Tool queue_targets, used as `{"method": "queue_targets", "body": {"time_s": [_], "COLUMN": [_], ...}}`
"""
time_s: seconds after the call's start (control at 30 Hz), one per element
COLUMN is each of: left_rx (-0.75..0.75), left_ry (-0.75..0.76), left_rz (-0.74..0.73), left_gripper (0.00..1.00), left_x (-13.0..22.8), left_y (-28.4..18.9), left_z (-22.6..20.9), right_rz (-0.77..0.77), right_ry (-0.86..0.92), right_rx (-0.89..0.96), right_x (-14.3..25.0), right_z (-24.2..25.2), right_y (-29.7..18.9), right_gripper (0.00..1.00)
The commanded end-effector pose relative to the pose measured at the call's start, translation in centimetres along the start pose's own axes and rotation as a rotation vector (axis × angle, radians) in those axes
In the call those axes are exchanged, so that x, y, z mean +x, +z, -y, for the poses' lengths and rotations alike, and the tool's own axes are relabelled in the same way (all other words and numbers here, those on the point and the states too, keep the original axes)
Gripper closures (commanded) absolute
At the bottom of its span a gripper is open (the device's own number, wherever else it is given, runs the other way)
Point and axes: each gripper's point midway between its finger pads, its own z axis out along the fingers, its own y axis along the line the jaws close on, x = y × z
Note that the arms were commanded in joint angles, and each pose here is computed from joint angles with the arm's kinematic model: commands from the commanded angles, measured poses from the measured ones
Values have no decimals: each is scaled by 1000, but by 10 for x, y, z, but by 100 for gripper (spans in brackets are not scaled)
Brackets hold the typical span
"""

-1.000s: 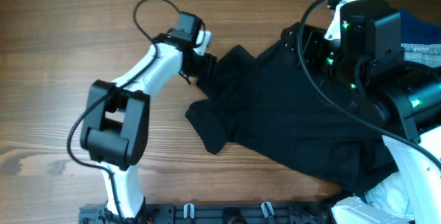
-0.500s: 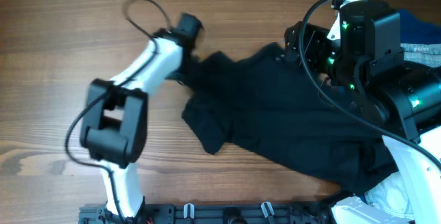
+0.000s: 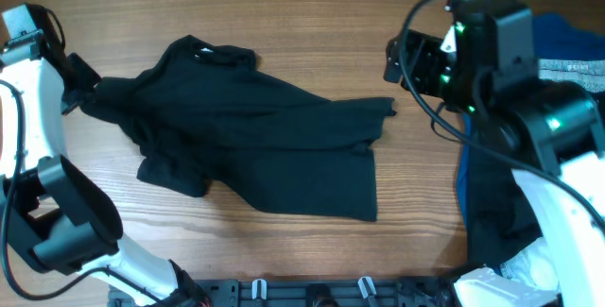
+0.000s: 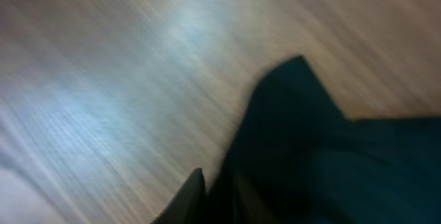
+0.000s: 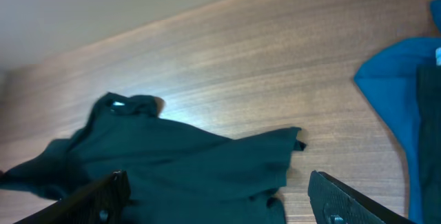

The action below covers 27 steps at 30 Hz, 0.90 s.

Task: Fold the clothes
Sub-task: 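Grasp the shirt's top corners with both grippers and stretch it flat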

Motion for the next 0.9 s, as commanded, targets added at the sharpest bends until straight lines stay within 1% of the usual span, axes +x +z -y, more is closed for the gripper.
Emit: {"method": "queue_targets", "body": {"time_s": [0.0, 0.13, 0.17, 0.23, 0.27, 0.3, 0.37, 0.43, 0.47, 0.5, 0.53, 0.57, 0.63, 0.67, 0.73, 0.77, 0.8, 0.87], "left_rx": [286, 342, 356, 401, 426, 448, 468, 478, 480, 480, 475, 463, 449, 446, 440, 437, 432, 403], "left_ry": [172, 327, 361, 457, 528, 594, 659, 691, 712, 721, 733, 747, 753, 753, 752, 752, 751, 749], "left_rz": [19, 24, 23, 52, 78, 94, 99, 86, 69, 59, 39, 5, -25, -31, -41, -45, -44, -31], "left_gripper": [67, 55, 54, 56, 56, 53, 52, 51, 51, 51, 55, 60, 71, 73, 89, 93, 96, 96], "left_x": [10, 32, 38, 49, 55, 63, 77, 88, 98, 103, 110, 122, 130, 131, 134, 136, 136, 134], "left_y": [-46, -60, -62, -70, -72, -71, -61, -43, -24, -15, -1, 17, 34, 40, 55, 62, 68, 80], "left_z": [58, 99, 107, 137, 157, 176, 203, 222, 236, 241, 246, 250, 250, 251, 253, 253, 254, 253], "right_rz": [-85, -238, -284, -426, -485, -531, -566, -568, -563, -563, -568, -575, -581, -581, -581, -581, -581, -581], "right_ry": [-7, 20, 30, 64, 70, 77, 64, 33, 28, 28, 29, 29, 29, 30, 30, 30, 30, 30], "right_rx": [87, 202, 216, 238, 228, 227, 228, 218, 215, 215, 217, 220, 223, 223, 223, 223, 223, 223], "right_x": [8, 28, 35, 59, 70, 79, 86, 86, 84, 84, 85, 86, 87, 87, 87, 88, 87, 87], "right_z": [7, 35, 42, 60, 64, 69, 74, 74, 73, 73, 74, 74, 75, 75, 75, 75, 75, 75], "right_y": [47, 114, 128, 161, 173, 183, 190, 190, 188, 187, 187, 186, 185, 185, 185, 185, 185, 185], "right_gripper": [11, 11, 11, 12, 16, 18, 19, 18, 18, 18, 18, 17, 17, 16, 16, 15, 14, 14]}}
